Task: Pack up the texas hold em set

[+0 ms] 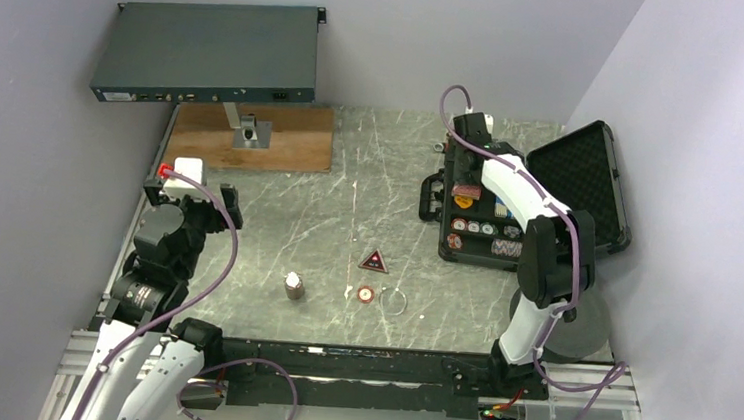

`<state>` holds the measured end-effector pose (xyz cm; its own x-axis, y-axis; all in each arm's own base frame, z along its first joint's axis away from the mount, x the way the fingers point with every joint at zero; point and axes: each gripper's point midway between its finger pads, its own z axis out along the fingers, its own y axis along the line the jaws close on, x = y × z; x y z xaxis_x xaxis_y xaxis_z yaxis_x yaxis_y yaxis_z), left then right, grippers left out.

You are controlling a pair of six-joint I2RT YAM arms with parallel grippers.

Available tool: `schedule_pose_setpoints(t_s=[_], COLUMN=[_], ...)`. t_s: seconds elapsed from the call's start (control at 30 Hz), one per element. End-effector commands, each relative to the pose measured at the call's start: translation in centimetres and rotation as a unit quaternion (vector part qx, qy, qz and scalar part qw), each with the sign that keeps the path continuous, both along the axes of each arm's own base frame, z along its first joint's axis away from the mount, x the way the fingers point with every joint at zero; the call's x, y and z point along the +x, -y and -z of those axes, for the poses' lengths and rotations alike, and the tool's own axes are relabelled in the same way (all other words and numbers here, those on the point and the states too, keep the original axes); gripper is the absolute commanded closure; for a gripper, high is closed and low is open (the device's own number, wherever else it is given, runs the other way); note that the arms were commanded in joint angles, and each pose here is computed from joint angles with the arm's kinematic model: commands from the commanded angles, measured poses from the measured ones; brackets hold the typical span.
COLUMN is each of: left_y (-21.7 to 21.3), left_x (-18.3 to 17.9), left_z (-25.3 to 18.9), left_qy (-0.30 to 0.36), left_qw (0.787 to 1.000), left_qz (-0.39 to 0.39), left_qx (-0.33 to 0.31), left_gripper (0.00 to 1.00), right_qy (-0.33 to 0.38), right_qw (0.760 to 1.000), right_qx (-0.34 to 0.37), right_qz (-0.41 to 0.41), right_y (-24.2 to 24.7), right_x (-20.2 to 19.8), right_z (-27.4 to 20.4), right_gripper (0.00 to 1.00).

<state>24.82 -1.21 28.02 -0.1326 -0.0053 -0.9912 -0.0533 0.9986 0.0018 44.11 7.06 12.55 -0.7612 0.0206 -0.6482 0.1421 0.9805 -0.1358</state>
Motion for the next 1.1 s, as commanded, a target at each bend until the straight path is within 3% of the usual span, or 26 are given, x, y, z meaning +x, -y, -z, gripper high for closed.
schedule_pose_setpoints(t_s=[0.0, 0.53, 1.07], left_y=[0.6, 0.5, 0.6], left_x=[0.4, 0.6, 0.7], left_z=[-0.4, 0.0, 0.3], left_qy=[0.006, 0.001, -0.005], left_qw=[1.0, 1.0, 1.0], left_qz=[0.014, 0.011, 0.014], left_qx=[-0.002, 0.003, 0.006], left_gripper=[0.02, 0.02, 0.02], right_qy=[0.03, 0.025, -0.015], right_qw=[0.999, 0.999, 0.999], right_qx=[0.014, 0.01, 0.024], right_qz=[-0.008, -0.017, -0.02], right_y=[0.2, 1.2, 0.9], right_x=[1.7, 2.9, 0.7], right_z=[-0.1, 3.0, 6.0], right_gripper=[1.0, 1.0, 1.0])
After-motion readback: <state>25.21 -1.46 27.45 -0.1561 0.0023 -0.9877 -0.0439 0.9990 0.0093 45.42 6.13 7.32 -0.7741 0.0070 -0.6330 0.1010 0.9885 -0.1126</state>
